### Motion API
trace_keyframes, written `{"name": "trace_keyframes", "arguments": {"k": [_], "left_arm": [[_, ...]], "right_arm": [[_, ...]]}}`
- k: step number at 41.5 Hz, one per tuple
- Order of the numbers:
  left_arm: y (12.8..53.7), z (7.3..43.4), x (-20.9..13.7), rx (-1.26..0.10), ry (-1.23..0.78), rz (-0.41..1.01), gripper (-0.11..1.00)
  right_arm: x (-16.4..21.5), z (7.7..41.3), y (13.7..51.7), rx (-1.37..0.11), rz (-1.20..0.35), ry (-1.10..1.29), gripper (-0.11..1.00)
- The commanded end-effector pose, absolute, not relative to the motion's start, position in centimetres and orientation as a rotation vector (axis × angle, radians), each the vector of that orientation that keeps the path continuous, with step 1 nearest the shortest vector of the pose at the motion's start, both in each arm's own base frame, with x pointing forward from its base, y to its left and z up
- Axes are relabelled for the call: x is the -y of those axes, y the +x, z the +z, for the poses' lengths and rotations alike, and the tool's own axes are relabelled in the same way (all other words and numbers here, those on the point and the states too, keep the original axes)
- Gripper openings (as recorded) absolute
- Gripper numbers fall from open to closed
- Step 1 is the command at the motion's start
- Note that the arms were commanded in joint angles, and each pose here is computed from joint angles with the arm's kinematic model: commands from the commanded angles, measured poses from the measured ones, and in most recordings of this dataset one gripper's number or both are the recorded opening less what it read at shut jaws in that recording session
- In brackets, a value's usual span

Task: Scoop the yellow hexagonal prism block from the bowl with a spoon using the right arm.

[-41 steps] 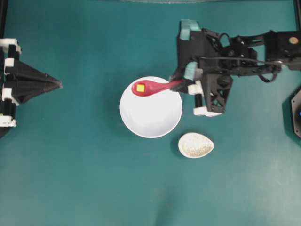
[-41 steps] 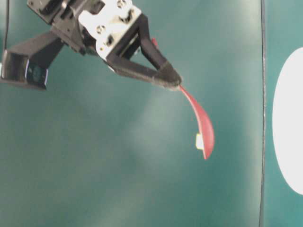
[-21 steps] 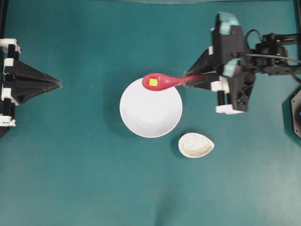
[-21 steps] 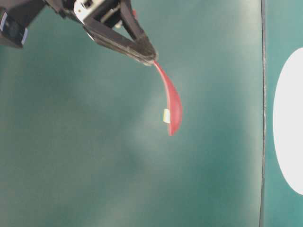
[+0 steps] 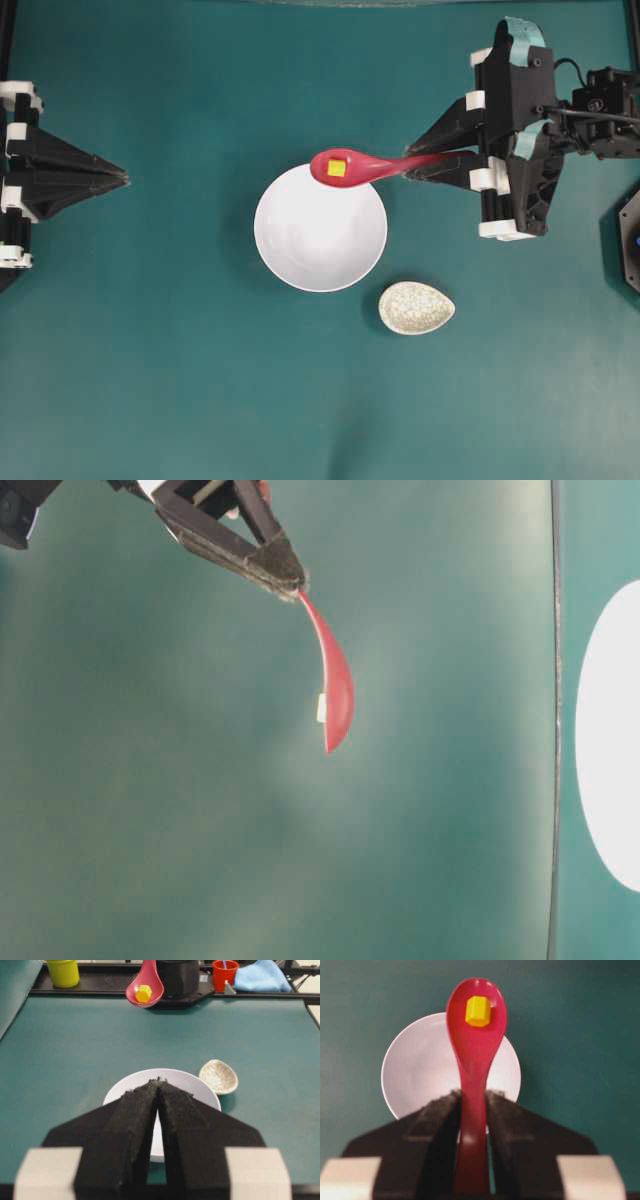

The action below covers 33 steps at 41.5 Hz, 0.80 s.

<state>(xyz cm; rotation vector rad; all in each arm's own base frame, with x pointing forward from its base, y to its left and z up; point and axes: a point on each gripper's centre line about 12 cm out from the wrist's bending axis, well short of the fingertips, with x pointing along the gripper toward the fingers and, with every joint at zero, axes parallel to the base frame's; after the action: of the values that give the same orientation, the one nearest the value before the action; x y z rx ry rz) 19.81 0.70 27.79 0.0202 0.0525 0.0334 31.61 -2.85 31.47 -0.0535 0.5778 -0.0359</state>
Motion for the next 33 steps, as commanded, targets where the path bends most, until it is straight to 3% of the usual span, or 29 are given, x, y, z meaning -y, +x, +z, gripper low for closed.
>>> {"name": "trace_keyframes", "arguments": {"k": [1,33], "left_arm": [[20.08,28.64,-0.73,-0.033,0.021,0.035,0.06],[20.1,28.61,-0.73,-0.034,0.025,0.034,0.06]], "right_arm": [[2.89,32.4,31.59,-0.544,-0.04,-0.048,0.25],[2.87,32.25,31.66,-0.543,-0.04,-0.043,0.25]]}}
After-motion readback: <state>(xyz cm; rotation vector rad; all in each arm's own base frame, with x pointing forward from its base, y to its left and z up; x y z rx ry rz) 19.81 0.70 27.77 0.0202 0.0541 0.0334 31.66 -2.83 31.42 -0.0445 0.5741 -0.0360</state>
